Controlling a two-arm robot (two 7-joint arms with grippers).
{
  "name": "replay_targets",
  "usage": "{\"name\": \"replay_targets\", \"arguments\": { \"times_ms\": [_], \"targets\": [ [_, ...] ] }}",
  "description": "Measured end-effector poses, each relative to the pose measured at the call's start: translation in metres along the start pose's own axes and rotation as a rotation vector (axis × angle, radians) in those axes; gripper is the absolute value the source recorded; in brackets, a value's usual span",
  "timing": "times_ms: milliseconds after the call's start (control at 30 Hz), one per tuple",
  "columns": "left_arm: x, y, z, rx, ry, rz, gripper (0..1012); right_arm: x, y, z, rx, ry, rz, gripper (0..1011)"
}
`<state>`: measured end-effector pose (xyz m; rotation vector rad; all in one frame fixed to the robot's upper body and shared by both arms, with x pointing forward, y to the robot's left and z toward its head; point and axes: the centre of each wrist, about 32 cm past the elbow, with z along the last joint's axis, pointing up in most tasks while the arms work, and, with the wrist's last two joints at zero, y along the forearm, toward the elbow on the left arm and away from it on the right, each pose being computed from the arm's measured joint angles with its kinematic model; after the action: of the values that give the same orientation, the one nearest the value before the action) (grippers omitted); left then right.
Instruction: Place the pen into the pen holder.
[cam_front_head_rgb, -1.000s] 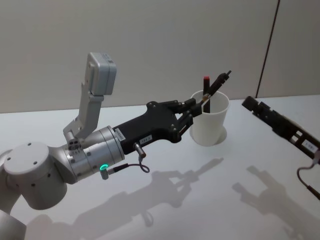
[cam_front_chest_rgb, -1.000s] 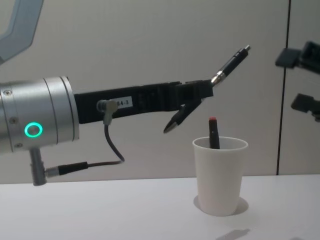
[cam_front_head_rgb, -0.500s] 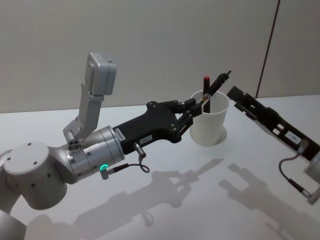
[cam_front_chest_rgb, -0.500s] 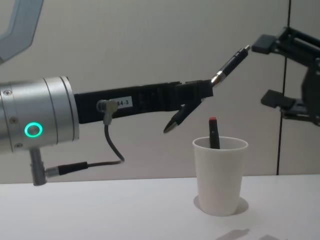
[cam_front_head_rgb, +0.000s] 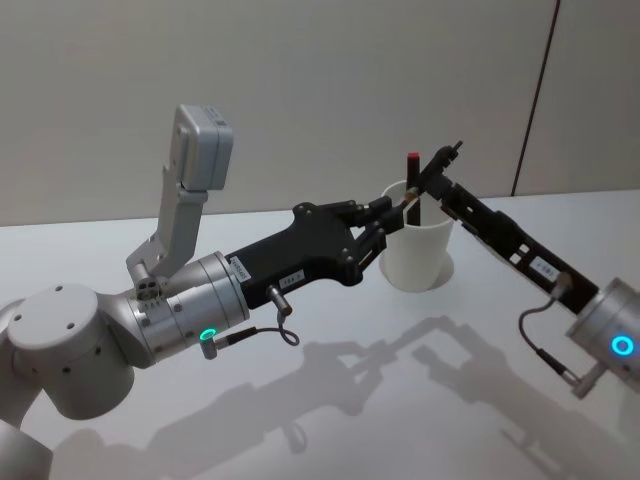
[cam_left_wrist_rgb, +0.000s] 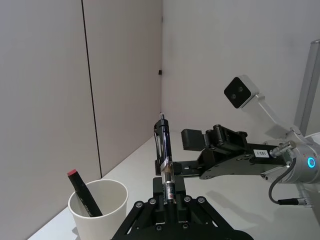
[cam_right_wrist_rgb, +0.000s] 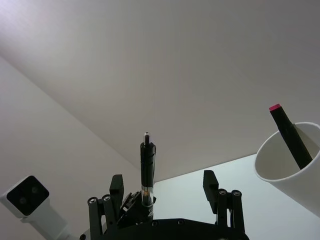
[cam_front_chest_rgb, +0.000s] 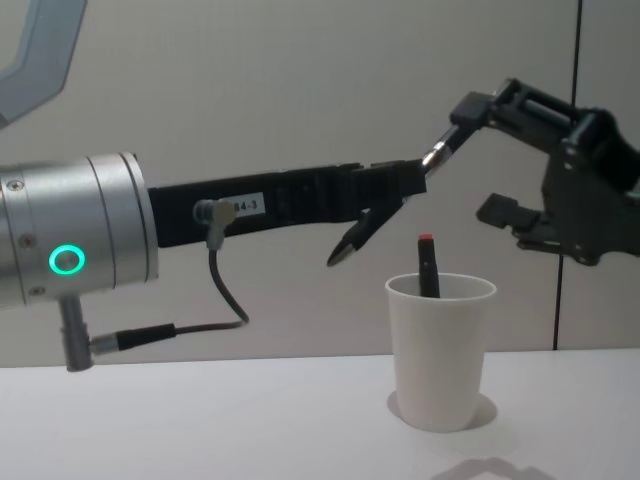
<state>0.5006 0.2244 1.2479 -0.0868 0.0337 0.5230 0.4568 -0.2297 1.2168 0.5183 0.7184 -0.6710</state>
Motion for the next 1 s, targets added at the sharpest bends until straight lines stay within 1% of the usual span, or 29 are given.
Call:
{"name": "replay_targets", "arguments": {
  "times_ms": [233,500,700,1000],
  "targets": [
    [0.0000,0.0000,0.0000,0.000,0.000,0.000,128,0.001,0.009,-0.007,0.015,-0.009,0.014,1001],
    [0.0000,0.0000,0.0000,0.000,0.000,0.000,128,0.000,0.015,-0.013,0.035,-0.010,0.028,1002],
    [0.0000,0.0000,0.0000,0.000,0.000,0.000,128,-0.002,0.018,-0.016,0.051,-0.006,0.033,1001],
    [0.0000,0.0000,0.0000,0.000,0.000,0.000,127,-0.005,0.018,-0.020,0.086,0.003,0.021,1001]
  ]
}}
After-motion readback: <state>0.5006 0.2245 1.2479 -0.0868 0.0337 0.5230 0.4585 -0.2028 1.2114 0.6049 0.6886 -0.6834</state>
